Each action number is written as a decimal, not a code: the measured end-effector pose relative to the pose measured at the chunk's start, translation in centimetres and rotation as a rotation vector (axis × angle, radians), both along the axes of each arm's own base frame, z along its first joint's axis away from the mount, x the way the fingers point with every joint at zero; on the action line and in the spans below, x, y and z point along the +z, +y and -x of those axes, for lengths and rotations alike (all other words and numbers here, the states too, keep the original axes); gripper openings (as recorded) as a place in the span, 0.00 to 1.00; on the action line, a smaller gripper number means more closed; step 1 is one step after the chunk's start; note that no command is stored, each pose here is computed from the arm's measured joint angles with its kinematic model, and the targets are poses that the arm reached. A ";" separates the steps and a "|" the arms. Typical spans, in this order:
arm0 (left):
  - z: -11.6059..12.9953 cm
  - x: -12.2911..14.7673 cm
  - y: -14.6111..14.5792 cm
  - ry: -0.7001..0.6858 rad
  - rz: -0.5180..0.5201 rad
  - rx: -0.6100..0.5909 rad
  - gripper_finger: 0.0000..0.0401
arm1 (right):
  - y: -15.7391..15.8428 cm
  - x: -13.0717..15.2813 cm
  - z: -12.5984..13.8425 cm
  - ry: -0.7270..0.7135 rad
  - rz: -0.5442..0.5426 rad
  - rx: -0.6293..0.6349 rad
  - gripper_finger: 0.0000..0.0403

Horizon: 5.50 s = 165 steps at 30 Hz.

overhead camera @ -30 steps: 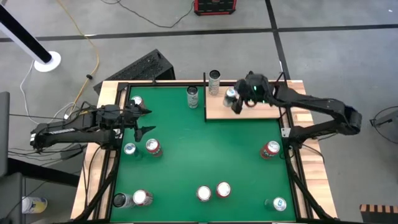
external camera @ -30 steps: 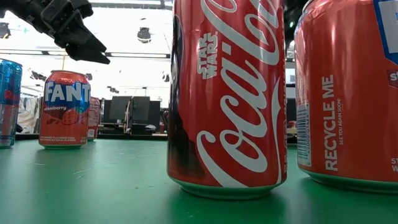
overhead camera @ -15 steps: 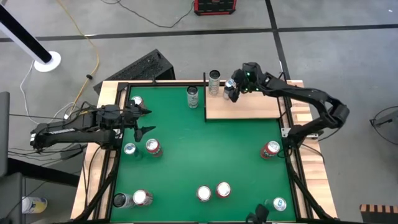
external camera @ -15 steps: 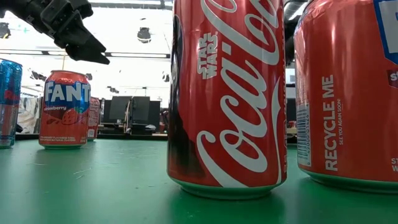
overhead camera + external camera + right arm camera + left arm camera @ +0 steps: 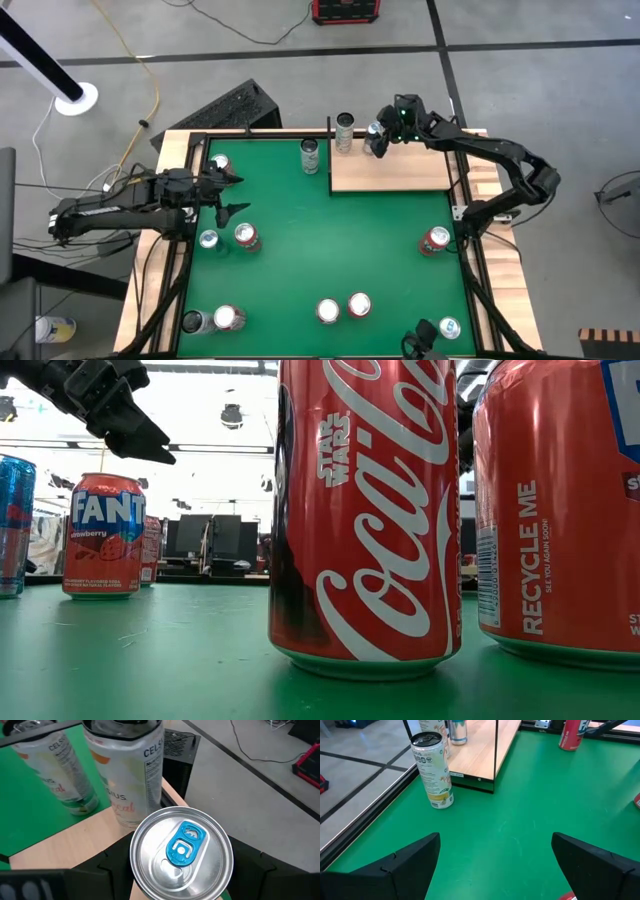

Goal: Sort soda cans
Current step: Put the top right blue soda can on the shelf, then put the left orange soda can on the shelf

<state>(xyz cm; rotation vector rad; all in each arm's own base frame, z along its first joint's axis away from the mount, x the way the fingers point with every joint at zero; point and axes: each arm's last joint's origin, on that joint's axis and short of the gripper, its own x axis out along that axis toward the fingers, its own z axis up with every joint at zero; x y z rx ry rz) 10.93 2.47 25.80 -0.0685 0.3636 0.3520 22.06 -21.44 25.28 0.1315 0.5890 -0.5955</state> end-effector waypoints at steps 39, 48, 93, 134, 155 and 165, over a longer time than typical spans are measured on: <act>0.1 -0.1 0.0 0.013 0.000 -0.001 0.92 | 8.6 8.7 1.9 -0.281 0.148 0.180 0.90; 0.0 -0.1 0.0 0.012 0.001 -0.003 0.92 | 10.9 3.3 0.4 -0.041 -0.019 0.287 0.75; 0.0 -0.1 0.0 0.012 0.002 -0.007 0.92 | 3.3 -1.6 0.2 0.099 -0.040 -0.012 0.04; -0.9 3.2 -2.0 -0.353 0.080 -0.406 0.92 | 22.7 7.1 -5.0 0.019 0.075 0.464 0.05; -3.8 4.9 -9.3 0.126 -0.056 -0.470 0.92 | 28.1 8.2 -4.8 -0.139 0.086 0.536 0.05; -4.2 2.6 -10.0 0.399 -0.152 -0.279 0.92 | 28.9 8.1 -4.5 -0.123 0.084 0.568 0.05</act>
